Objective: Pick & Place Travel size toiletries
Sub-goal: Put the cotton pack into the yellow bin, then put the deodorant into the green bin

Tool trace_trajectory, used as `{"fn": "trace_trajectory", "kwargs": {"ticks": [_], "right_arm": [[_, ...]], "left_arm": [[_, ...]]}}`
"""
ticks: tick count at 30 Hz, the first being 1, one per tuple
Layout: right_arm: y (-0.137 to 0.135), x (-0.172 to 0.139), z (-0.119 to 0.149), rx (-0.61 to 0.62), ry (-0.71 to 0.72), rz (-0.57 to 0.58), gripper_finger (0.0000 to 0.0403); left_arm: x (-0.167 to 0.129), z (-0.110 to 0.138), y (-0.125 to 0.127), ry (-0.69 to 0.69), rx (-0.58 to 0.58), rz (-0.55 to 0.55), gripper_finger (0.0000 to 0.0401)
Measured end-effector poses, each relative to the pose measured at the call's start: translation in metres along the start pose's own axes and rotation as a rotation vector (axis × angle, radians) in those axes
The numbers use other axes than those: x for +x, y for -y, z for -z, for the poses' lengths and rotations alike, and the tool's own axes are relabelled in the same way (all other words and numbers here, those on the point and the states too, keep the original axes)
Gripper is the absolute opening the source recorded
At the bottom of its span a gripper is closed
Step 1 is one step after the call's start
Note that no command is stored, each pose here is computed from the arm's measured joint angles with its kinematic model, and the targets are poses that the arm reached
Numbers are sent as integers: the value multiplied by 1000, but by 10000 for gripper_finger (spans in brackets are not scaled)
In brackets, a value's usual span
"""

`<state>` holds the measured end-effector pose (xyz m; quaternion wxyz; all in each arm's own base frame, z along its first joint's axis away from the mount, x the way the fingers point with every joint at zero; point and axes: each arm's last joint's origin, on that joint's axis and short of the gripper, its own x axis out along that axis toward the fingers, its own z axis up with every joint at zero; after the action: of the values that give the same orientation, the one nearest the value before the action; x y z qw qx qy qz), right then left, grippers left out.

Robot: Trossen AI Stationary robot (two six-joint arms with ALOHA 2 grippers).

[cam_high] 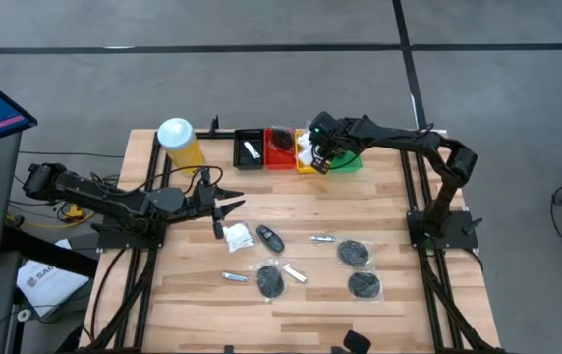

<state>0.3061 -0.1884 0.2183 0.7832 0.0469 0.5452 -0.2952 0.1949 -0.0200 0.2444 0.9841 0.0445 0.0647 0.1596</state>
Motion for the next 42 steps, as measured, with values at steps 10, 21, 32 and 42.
{"fn": "trace_trajectory", "kwargs": {"ticks": [10,21,32,42], "right_arm": [[-3,-25,-3,35,81,-9,160],[-51,-46,-1,-73,114,-114,232],[-118,-69,6,-132,175,-234,222],[-183,-89,25,-175,310,-371,219]], "left_arm": [[0,1,0,-8,2,1,85],[0,2,2,-14,-21,60,85],[0,3,2,-29,-14,61,85],[0,4,2,-40,-8,62,85]]}}
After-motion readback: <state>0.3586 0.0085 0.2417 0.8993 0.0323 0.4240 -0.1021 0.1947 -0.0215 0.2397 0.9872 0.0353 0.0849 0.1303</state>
